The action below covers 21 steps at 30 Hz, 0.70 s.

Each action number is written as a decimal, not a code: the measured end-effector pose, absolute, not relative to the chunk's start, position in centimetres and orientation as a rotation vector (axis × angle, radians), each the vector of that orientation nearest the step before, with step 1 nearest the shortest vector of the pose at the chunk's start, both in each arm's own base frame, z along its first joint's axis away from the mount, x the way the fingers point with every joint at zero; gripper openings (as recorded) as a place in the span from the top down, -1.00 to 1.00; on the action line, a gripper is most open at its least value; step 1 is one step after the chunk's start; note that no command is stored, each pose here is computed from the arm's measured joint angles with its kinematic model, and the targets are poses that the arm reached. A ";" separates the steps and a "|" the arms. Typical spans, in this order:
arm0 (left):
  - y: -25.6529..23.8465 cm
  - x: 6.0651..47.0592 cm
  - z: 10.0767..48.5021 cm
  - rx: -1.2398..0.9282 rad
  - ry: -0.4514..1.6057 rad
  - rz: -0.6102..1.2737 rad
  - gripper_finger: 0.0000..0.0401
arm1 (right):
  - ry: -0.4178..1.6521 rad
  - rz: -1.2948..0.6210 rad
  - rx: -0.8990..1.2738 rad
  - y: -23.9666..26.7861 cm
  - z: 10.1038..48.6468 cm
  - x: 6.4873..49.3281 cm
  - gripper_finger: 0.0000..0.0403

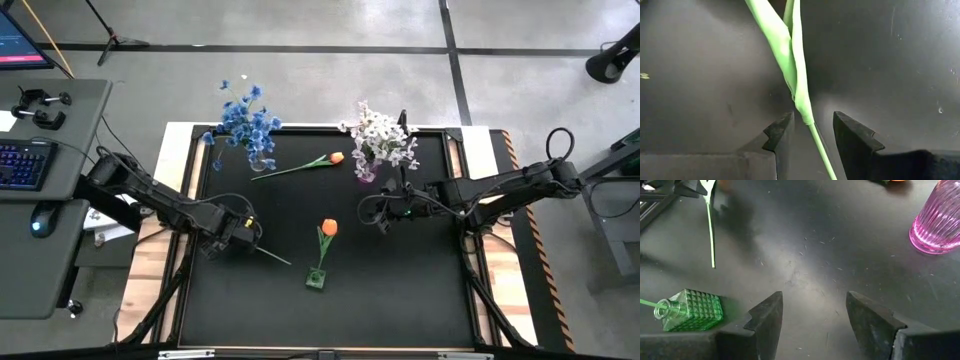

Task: Sort flowers into vase by color
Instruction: Put the bottom orange flower into the green vase

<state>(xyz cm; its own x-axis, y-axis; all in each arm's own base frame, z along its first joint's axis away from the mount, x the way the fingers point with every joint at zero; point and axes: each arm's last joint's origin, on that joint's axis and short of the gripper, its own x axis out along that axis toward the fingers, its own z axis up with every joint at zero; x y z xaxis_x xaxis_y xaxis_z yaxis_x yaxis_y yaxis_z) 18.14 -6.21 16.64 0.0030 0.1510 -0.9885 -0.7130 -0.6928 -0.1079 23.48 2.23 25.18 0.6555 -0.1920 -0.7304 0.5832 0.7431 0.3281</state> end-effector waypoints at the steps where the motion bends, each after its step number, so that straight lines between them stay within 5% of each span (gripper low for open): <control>1: -6.2 18.1 16.6 -1.658 0.585 1.756 0.37 | 0.732 -0.468 0.584 2.2 25.2 23.5 -0.02; 21: -5.1 17.2 13.4 -1.699 0.649 1.725 0.37 | 0.734 -0.466 0.579 2.2 25.2 23.5 -0.02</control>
